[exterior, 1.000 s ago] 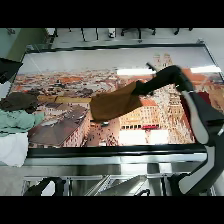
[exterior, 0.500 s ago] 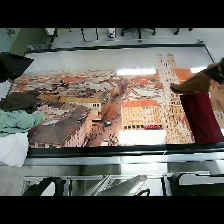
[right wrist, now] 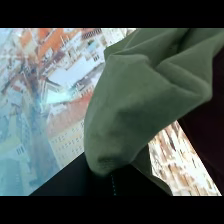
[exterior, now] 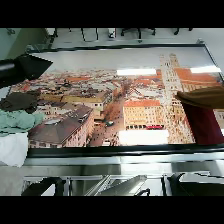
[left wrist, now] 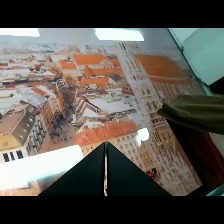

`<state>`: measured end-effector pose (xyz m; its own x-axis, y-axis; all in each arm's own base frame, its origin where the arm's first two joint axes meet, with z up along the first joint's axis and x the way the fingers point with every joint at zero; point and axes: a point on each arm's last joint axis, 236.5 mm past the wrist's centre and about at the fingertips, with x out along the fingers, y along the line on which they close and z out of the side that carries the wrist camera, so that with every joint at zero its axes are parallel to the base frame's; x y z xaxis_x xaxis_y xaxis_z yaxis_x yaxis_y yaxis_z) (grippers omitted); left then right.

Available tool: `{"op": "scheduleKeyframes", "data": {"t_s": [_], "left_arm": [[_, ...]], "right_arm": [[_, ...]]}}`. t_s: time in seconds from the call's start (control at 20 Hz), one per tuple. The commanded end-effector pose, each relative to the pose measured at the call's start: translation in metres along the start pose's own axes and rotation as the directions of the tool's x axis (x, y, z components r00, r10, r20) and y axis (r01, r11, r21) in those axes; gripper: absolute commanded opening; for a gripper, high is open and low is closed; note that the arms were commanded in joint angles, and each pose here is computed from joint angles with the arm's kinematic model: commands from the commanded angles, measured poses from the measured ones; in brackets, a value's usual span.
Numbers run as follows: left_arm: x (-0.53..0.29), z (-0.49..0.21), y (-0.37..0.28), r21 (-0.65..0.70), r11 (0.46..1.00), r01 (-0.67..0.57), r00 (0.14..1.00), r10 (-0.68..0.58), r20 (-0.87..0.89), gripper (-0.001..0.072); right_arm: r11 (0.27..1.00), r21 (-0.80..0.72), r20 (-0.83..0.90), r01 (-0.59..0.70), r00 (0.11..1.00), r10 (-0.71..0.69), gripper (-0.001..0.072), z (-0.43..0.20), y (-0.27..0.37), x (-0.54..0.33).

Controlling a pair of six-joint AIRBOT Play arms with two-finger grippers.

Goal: Fold the shirts.

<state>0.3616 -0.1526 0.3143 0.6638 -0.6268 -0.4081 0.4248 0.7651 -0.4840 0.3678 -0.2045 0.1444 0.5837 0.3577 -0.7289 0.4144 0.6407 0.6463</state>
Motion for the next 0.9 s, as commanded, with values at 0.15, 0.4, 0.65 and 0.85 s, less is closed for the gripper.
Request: {"op": "scheduleKeyframes", "data": {"t_s": [0.15, 0.4, 0.65, 0.85], "left_arm": [[0.049, -0.031, -0.015, -0.009, 0.997, 0.075, 0.988, -0.076, -0.136, 0.0019], [0.085, -0.058, -0.021, -0.028, 0.994, 0.109, 0.965, -0.113, -0.235, 0.0019], [0.103, -0.072, -0.012, -0.054, 0.993, 0.101, 0.95, -0.113, -0.29, 0.0019], [0.104, -0.07, -0.011, -0.054, 0.993, 0.1, 0.953, -0.112, -0.281, 0.0019]], "right_arm": [[0.929, 0.251, -0.056, 0.273, 0.962, -0.267, 0.0021, -0.043, -0.062, -0.008], [0.83, 0.442, -0.08, 0.341, 0.936, -0.342, 0.0022, -0.094, -0.097, 0.012], [0.774, 0.484, -0.131, 0.408, 0.908, -0.397, 0.07, -0.122, -0.123, 0.023], [0.777, 0.478, -0.121, 0.409, 0.907, -0.403, 0.07, -0.118, -0.12, 0.018]]}}
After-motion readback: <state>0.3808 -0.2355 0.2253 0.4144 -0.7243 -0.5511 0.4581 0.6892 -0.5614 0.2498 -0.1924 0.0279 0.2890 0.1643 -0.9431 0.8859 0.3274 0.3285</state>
